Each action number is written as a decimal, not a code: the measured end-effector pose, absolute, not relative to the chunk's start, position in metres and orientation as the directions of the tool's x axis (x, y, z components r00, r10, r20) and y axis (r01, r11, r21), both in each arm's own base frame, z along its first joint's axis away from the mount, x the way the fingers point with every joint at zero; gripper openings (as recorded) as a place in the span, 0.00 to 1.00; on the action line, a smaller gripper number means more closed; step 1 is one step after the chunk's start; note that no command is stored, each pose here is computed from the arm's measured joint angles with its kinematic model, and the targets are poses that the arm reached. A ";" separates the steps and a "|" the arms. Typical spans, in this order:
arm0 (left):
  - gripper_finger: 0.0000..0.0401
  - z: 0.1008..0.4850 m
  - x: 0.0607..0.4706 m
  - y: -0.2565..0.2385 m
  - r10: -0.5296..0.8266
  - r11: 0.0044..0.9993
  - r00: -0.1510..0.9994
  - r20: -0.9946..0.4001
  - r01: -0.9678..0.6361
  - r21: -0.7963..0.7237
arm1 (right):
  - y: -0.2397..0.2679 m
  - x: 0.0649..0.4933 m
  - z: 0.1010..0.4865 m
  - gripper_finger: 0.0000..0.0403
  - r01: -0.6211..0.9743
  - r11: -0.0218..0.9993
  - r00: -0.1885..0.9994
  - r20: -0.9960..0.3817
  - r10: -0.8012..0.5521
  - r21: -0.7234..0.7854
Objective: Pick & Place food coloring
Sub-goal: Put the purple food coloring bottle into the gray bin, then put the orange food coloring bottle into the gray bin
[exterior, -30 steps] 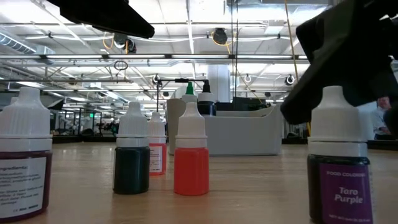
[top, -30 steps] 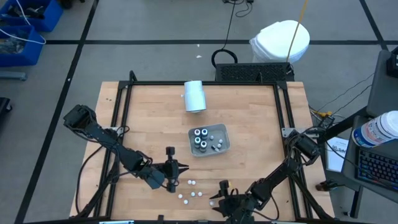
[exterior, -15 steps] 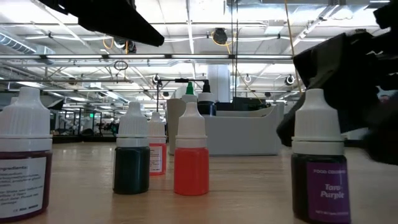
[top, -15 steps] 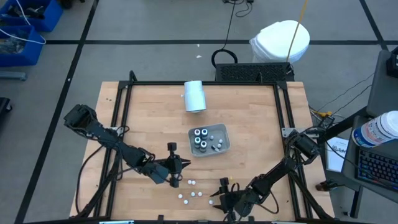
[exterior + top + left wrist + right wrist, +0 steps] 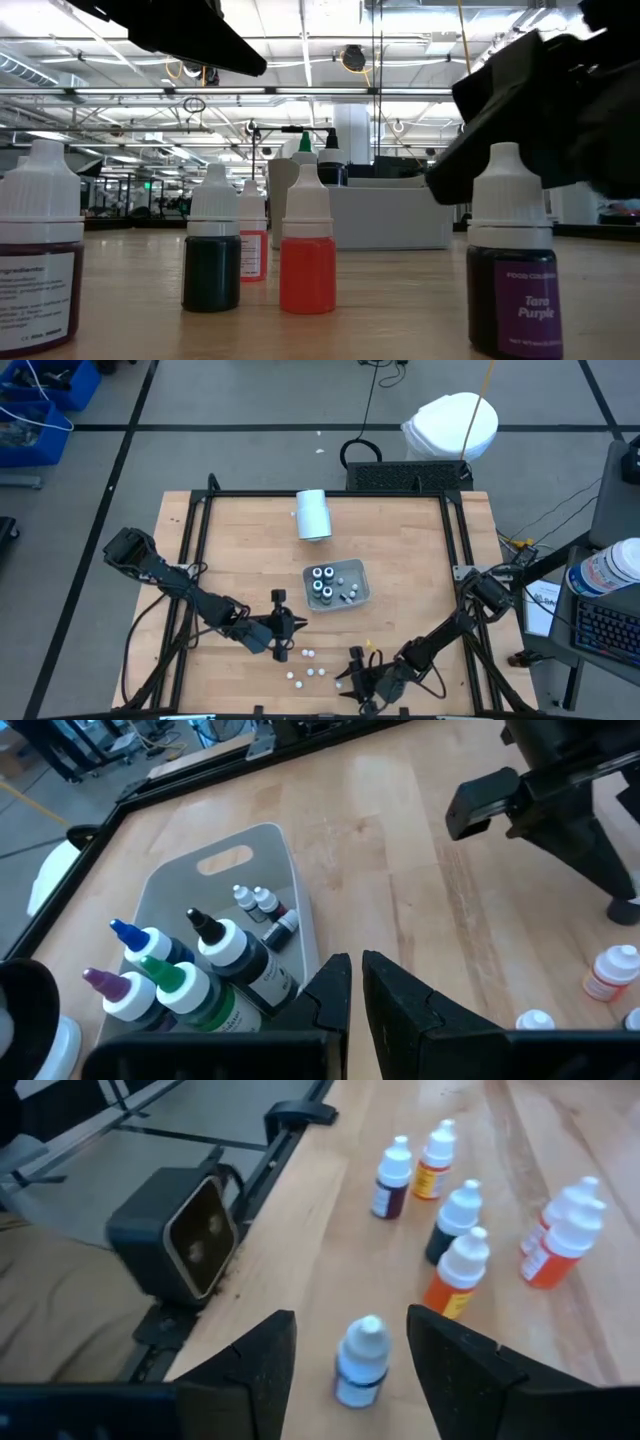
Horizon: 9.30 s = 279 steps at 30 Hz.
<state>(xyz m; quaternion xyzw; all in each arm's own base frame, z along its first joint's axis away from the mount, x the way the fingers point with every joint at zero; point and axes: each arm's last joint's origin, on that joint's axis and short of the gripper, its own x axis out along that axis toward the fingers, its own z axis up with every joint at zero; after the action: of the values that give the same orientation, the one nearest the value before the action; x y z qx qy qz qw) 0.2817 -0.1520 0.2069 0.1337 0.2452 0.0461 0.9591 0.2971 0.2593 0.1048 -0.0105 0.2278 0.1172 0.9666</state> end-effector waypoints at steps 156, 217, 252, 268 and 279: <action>0.09 0.211 0.282 -0.156 0.135 0.939 0.895 -0.425 0.021 0.343 | 0.012 0.278 0.147 0.13 0.361 0.930 0.776 -0.532 -0.339 -0.066; 0.09 0.211 0.284 -0.153 0.129 0.979 0.893 -0.431 -0.047 0.196 | 0.016 0.269 0.163 0.33 0.184 0.966 0.800 -0.543 -0.255 -0.181; 0.16 0.200 0.228 -0.269 -0.022 0.996 0.781 -0.624 -0.040 -0.085 | 0.173 0.149 0.183 0.00 -0.325 0.934 0.904 -0.340 0.260 -0.150; 0.60 0.140 0.274 -0.260 -0.129 0.990 0.639 -0.759 0.133 -0.056 | 0.170 0.152 0.183 0.00 -0.287 0.945 0.915 -0.337 0.222 -0.158; 0.49 0.138 0.279 -0.254 -0.167 0.986 0.595 -0.786 0.125 -0.115 | 0.170 0.152 0.183 0.00 -0.288 0.944 0.915 -0.337 0.222 -0.161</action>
<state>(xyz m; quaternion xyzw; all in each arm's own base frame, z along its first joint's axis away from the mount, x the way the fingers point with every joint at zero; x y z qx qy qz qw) 0.2789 -0.2538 0.1378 -0.0240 0.4424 -0.0816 0.8928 0.1519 0.1696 0.1825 -0.1043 0.1591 0.1311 0.9729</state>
